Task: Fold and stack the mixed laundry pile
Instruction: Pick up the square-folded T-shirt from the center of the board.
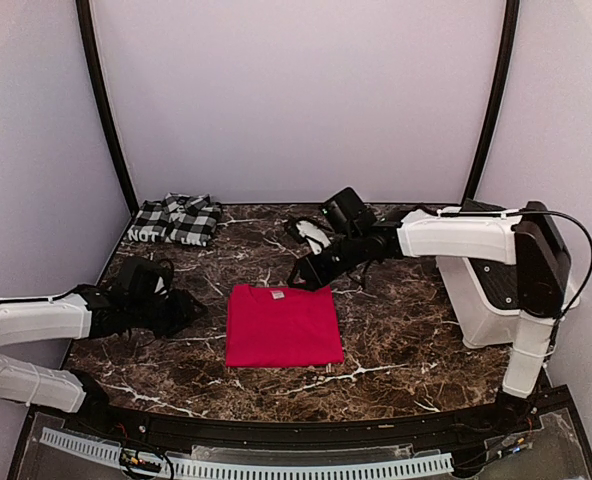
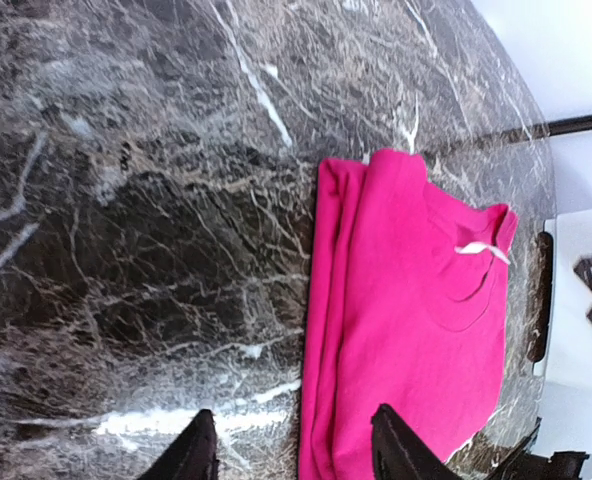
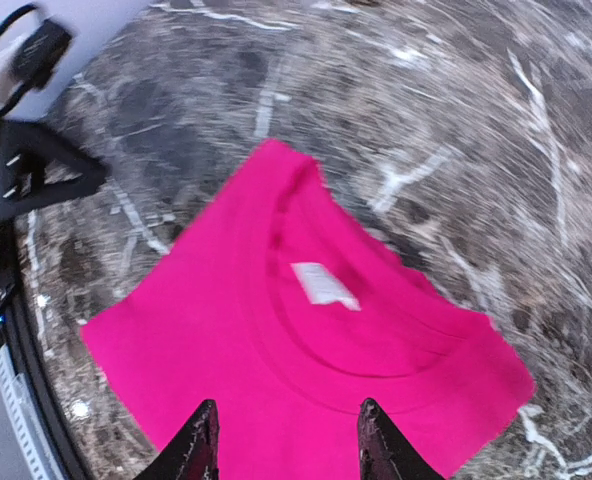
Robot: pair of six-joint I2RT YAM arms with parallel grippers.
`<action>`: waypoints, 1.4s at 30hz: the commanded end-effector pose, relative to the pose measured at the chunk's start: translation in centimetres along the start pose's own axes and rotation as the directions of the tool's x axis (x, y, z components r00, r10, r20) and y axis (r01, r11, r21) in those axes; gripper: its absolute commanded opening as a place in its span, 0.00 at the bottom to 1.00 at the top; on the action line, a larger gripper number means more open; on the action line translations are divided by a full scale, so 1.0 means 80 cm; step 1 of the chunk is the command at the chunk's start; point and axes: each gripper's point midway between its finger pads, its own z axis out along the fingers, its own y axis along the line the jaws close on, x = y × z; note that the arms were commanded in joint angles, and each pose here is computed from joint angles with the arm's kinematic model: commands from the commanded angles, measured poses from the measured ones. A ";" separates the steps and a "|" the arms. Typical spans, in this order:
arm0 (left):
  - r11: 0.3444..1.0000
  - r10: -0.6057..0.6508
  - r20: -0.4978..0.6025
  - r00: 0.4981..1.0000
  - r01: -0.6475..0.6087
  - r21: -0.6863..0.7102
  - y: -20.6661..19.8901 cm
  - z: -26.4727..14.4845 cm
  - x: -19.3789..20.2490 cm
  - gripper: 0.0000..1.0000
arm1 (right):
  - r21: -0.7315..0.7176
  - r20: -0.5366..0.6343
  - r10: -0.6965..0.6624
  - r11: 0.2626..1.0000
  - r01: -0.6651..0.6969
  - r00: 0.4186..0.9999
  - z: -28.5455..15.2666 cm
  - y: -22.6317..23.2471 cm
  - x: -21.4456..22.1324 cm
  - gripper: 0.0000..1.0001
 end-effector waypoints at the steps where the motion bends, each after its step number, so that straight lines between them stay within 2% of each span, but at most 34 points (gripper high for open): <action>1: 1.000 -0.030 0.014 0.999 0.030 0.000 0.006 -0.020 -0.020 0.55 | -0.046 0.046 -0.243 0.969 0.245 0.969 -0.007 0.105 0.008 0.43; 5: 0.997 -0.077 0.025 0.997 0.076 0.033 0.004 -0.029 -0.034 0.60 | -0.067 0.030 -0.350 0.934 0.352 0.936 0.017 0.163 0.031 0.39; 8: 0.993 -0.111 0.041 0.993 0.109 0.044 0.007 -0.035 -0.040 0.69 | -0.082 -0.005 -0.403 0.912 0.401 0.915 0.043 0.192 0.048 0.36; 14: 0.986 -0.167 0.049 0.985 0.166 0.029 0.020 -0.041 -0.044 0.72 | -0.094 -0.058 -0.480 0.876 0.474 0.875 0.091 0.229 0.076 0.33; 19: 0.982 -0.188 0.039 0.981 0.188 0.016 0.028 -0.036 -0.040 0.72 | -0.086 -0.096 -0.492 0.870 0.485 0.865 0.124 0.230 0.093 0.37; 23: 0.981 -0.195 0.033 0.980 0.195 0.005 0.033 -0.032 -0.038 0.73 | -0.077 -0.134 -0.528 0.849 0.522 0.839 0.148 0.235 0.111 0.36; 28: 0.978 -0.209 0.020 0.978 0.209 -0.005 0.036 -0.025 -0.036 0.73 | 0.006 -0.221 -0.578 0.804 0.594 0.785 0.175 0.217 0.141 0.30; 31: 0.975 -0.224 -0.008 0.975 0.224 0.002 0.035 -0.018 -0.031 0.73 | 0.067 -0.255 -0.587 0.782 0.619 0.769 0.181 0.202 0.146 0.19; 33: 0.972 -0.233 -0.034 0.972 0.234 0.014 0.034 -0.012 -0.026 0.73 | 0.120 -0.244 -0.589 0.770 0.626 0.771 0.174 0.195 0.135 0.02; 34: 0.971 -0.238 -0.041 0.971 0.239 0.020 0.033 -0.008 -0.025 0.73 | 0.142 -0.222 -0.595 0.764 0.629 0.773 0.167 0.196 0.125 0.00; 39: 0.968 -0.235 -0.071 0.969 0.239 0.070 0.024 0.001 -0.018 0.73 | 0.156 -0.023 -0.635 0.760 0.630 0.772 0.119 0.226 0.072 0.00; 42: 0.970 -0.214 -0.081 0.974 0.221 0.102 0.011 0.005 -0.016 0.73 | 0.145 0.043 -0.642 0.762 0.631 0.766 0.102 0.237 0.055 0.00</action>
